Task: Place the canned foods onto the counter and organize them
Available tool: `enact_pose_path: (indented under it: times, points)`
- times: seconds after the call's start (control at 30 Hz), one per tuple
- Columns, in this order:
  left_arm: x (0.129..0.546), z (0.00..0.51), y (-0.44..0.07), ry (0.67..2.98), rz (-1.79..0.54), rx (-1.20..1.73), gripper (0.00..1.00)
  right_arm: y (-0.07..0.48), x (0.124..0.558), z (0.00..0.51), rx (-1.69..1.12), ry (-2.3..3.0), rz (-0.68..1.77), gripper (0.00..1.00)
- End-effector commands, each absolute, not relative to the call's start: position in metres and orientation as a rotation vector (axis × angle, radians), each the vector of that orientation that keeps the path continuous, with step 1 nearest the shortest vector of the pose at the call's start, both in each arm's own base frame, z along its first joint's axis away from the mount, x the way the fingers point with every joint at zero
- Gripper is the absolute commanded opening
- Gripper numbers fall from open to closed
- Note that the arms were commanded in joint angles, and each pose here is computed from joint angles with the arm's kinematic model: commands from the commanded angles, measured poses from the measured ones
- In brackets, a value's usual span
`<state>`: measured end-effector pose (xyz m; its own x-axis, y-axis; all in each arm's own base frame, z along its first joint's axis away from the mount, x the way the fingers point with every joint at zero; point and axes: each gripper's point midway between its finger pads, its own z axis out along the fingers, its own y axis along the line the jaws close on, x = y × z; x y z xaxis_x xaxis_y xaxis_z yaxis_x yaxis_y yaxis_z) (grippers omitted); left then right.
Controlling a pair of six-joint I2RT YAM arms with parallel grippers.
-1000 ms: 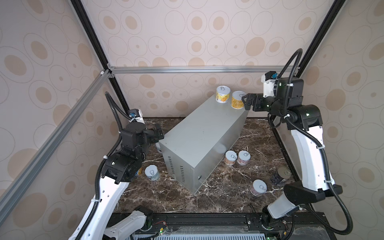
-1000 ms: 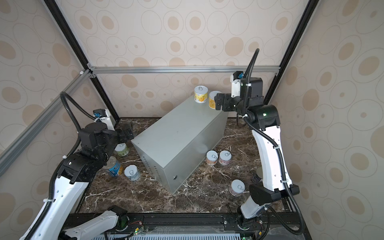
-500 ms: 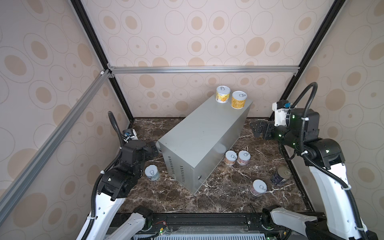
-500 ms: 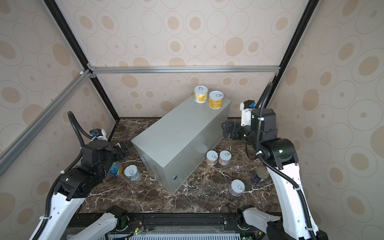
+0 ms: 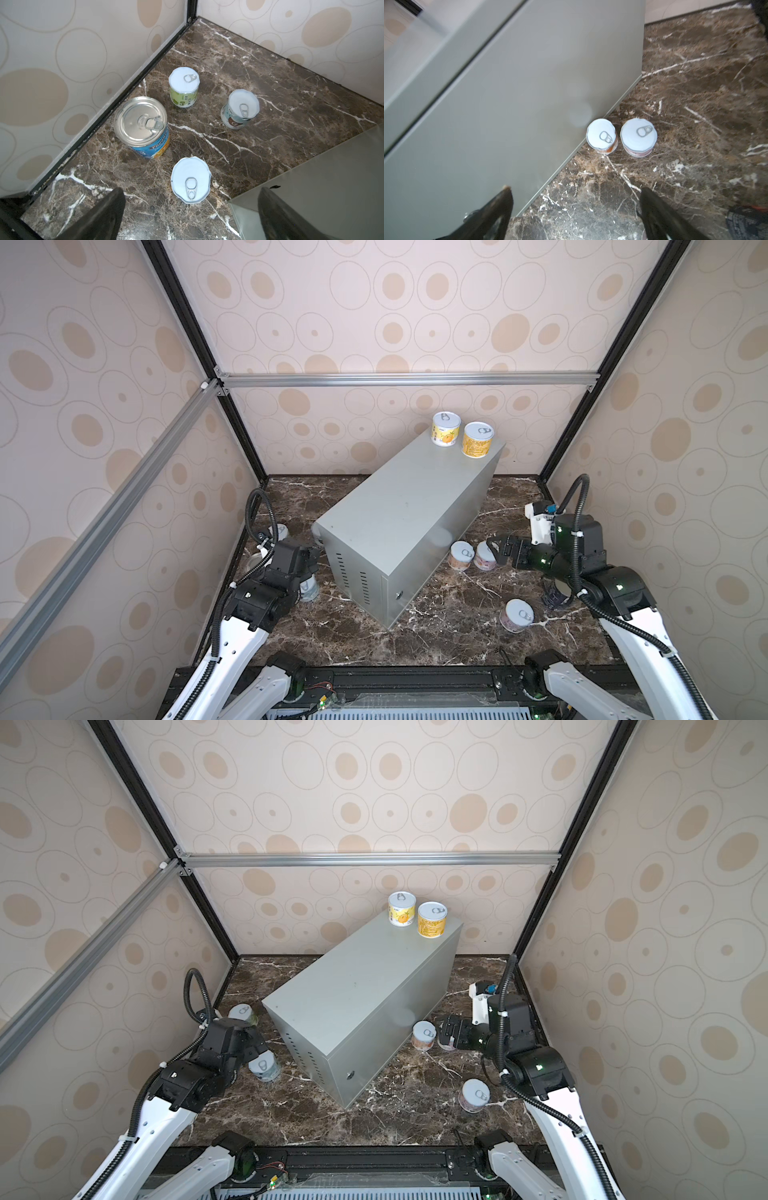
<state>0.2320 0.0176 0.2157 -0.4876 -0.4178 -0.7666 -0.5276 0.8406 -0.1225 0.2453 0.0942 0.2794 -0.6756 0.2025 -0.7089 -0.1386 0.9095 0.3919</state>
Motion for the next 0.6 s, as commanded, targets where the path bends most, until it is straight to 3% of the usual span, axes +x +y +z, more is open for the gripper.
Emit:
enact_pose_path:
  times: [0.0,0.57]
  points:
    - [0.231,0.196,0.017,2.155,0.119,-0.78,0.99,0.104,0.248,0.263,0.064,2.235,0.62,0.97]
    - [0.254,0.114,0.011,2.252,0.07,-0.884,0.99,0.134,0.267,0.198,0.031,2.268,0.71,0.96]
